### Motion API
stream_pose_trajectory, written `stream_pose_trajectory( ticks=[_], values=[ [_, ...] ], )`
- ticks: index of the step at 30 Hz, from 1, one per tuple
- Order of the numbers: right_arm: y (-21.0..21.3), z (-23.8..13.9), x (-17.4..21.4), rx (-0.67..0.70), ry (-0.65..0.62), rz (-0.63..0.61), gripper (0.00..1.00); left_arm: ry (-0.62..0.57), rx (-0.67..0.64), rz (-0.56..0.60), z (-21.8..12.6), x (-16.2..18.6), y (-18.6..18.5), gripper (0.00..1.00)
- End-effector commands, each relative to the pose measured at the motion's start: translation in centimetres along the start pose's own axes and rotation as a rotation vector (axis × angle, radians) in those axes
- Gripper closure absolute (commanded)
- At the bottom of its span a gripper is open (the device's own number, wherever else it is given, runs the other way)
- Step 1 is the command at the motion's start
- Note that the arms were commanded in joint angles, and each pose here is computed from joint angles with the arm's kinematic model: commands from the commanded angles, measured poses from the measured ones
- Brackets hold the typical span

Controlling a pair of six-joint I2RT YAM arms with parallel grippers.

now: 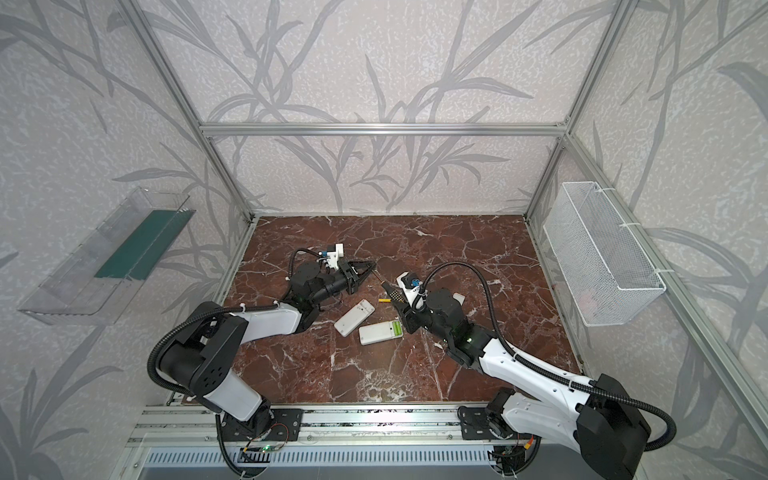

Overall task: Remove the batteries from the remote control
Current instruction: 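Lift the screwdriver with the right gripper, tip pointing down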

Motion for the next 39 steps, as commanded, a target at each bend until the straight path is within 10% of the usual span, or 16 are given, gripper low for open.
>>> stream_pose_trajectory(
  ticks=[1,22,35,39],
  values=[
    [0.1,0.2,-0.2,-0.014,-0.016,-0.001,0.58,-0.002,0.08,0.013,-0.1,-0.3,-2.3,1.0],
    [1.0,0.0,-1.6,-0.056,-0.059,-0.003,0.62,0.001,0.102,-0.008,0.1,-0.1,-1.9,1.0],
    [1.1,-0.1,-1.6,-0.055,-0.035,-0.017,1.0,0.014,0.051,0.004,0.1,0.1,-0.9,1.0],
    [0.3,-0.4,-0.6,-0.004,0.026,-0.031,1.0,0.03,-0.03,0.041,-0.3,0.2,0.5,0.59]
  ],
)
Point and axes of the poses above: each gripper's point midway between its finger pads, its own z axis out along the fingers, its own y axis along the line the jaws close on, x = y × z, the point moved 1 cm from there along -z, back along the fingers, and after that the axes turned 13 degrees about z, right-handed, at the moved point
